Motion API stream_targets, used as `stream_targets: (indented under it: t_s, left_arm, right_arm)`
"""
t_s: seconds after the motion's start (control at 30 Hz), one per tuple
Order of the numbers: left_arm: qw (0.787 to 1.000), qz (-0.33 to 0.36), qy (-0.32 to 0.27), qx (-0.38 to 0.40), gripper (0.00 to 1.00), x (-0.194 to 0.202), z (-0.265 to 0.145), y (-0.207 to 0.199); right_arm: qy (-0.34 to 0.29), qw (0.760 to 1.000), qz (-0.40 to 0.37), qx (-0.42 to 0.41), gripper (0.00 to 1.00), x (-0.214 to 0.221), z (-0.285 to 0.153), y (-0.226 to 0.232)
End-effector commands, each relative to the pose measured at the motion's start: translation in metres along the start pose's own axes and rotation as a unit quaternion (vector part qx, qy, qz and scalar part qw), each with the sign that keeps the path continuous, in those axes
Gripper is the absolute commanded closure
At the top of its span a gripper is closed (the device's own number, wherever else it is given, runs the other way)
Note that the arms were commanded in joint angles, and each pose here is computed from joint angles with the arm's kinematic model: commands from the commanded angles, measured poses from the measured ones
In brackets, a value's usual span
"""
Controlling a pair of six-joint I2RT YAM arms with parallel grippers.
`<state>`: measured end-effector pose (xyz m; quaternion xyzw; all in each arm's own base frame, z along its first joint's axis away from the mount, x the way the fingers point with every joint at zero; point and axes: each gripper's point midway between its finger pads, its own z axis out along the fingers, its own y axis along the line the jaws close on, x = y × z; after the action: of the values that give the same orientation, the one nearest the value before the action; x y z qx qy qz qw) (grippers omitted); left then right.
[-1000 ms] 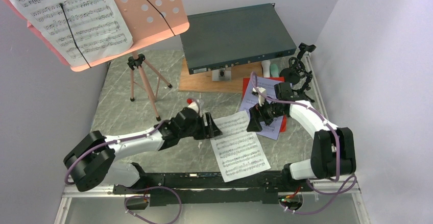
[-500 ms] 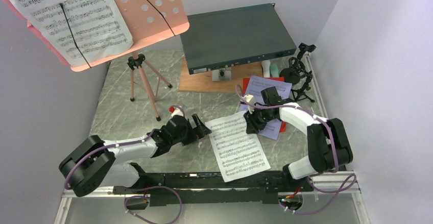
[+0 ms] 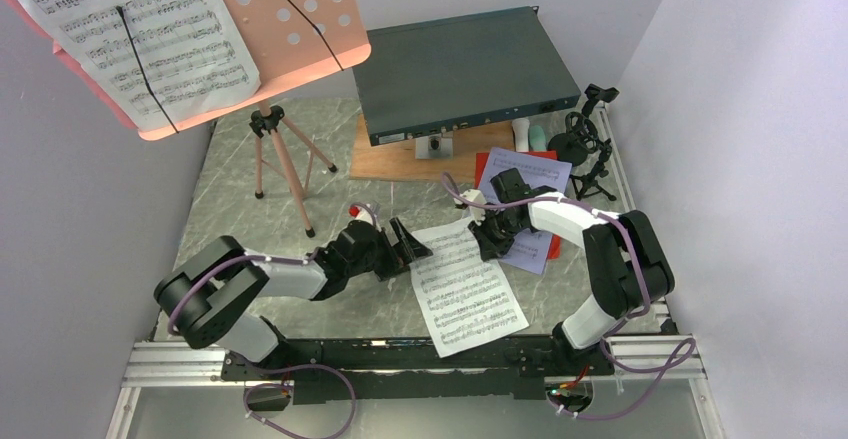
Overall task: Pack up the instrument practice props
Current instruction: Pick up the sheet music from the center of the board.
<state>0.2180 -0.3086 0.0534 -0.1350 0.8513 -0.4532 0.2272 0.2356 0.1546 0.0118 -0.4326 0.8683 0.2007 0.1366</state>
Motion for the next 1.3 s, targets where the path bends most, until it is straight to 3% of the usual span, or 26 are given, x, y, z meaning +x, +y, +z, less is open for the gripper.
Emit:
stream_targets:
  t_s: [0.0, 0.17, 0.23, 0.33, 0.5, 0.57, 0.73, 0.87, 1.0, 1.13, 1.27]
  left_arm:
    - [0.999, -0.003, 0.046, 0.005, 0.04, 0.022, 0.006, 0.016]
    - [0.994, 0.022, 0.041, 0.100, 0.12, 0.021, 0.008, -0.013]
    - [0.990, 0.032, 0.034, 0.130, 0.21, 0.020, 0.006, -0.022]
    - [0.991, 0.033, 0.033, 0.125, 0.39, 0.020, 0.007, -0.019]
    - [0.993, 0.085, 0.051, 0.070, 0.89, 0.021, 0.007, -0.006]
    - [0.990, 0.122, 0.051, 0.058, 1.00, 0.019, 0.003, -0.007]
    - [0.960, 0.273, 0.049, 0.031, 1.00, 0.011, -0.017, -0.021]
    - [0.908, 0.408, 0.088, 0.034, 1.00, 0.016, -0.026, -0.032]
    - [0.861, 0.495, 0.104, 0.044, 1.00, 0.016, -0.029, -0.045]
    - [0.821, 0.558, 0.099, 0.074, 1.00, 0.014, -0.029, -0.068]
    - [0.782, 0.608, 0.097, 0.097, 1.00, 0.017, -0.030, -0.082]
  right_arm:
    - [0.055, 0.998, 0.001, 0.015, 0.92, 0.023, 0.015, -0.005]
    - [0.058, 0.998, 0.002, 0.013, 0.92, 0.024, 0.016, -0.005]
    - [0.056, 0.998, 0.004, 0.011, 0.92, 0.022, 0.015, -0.004]
    - [0.049, 0.999, 0.003, 0.007, 0.90, 0.019, 0.013, -0.002]
    - [0.019, 0.999, -0.015, -0.025, 0.83, 0.004, 0.001, 0.011]
    - [-0.004, 0.998, -0.036, -0.050, 0.76, -0.005, -0.010, 0.020]
    - [-0.064, 0.985, -0.113, -0.114, 0.49, -0.014, -0.048, 0.051]
    - [-0.148, 0.972, -0.168, -0.073, 0.29, -0.029, -0.083, 0.050]
    - [-0.234, 0.953, -0.182, -0.061, 0.04, -0.041, -0.113, 0.050]
    - [-0.284, 0.923, -0.250, -0.065, 0.00, -0.043, -0.126, 0.061]
    - [-0.288, 0.901, -0.321, -0.046, 0.00, -0.041, -0.129, 0.063]
